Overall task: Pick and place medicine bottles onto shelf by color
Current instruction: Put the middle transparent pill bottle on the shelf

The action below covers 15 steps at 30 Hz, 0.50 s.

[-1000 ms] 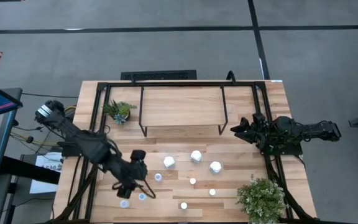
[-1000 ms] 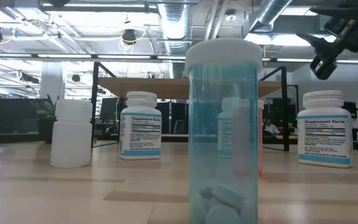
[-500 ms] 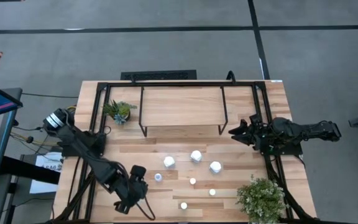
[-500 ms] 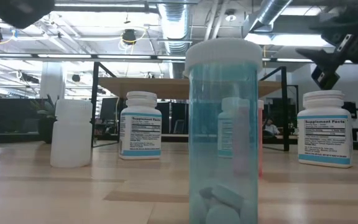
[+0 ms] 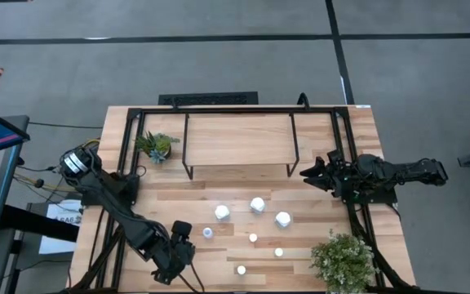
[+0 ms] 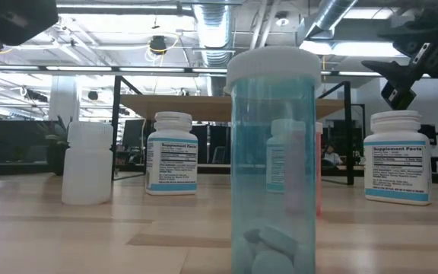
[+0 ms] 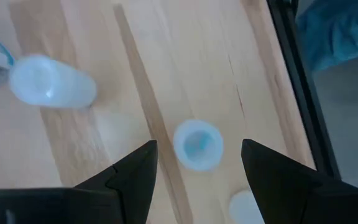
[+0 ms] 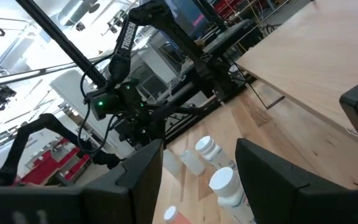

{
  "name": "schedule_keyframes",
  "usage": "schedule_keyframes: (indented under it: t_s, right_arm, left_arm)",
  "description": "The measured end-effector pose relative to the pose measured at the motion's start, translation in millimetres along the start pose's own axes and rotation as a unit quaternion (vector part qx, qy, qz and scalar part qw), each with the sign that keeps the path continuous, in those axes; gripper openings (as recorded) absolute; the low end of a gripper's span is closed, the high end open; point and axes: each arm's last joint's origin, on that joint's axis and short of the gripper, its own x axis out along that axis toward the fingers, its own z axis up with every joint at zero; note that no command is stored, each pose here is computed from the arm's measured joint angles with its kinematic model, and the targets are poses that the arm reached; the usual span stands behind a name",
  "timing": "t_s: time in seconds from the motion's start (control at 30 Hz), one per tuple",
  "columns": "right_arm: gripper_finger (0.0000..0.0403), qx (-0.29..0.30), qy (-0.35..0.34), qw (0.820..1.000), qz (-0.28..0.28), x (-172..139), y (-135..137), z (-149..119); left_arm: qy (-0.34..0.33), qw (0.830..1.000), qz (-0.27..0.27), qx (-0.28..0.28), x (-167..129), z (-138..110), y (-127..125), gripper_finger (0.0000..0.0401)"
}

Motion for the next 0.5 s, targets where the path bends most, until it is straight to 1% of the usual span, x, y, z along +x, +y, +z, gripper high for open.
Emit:
schedule_keyframes:
  t_s: [0.1,0.3,0.5]
  right_arm:
    - [0.0225,0.0,0.004,1.0,-0.003,0,-1,-1]
    - [0.0225,0.0,0.007,1.0,-0.007,0,-1,-1]
    - [0.0225,0.0,0.007,1.0,-0.006,0,-1,-1]
  left_arm:
    - [-0.015,1.0,0.0,-0.005,3,3,-3,0.0222]
    - [0.015,1.0,0.014,0.004,20,-1,-6,0.0222]
    - [0.019,1.0,0.023,0.004,29,-1,-6,0.0222]
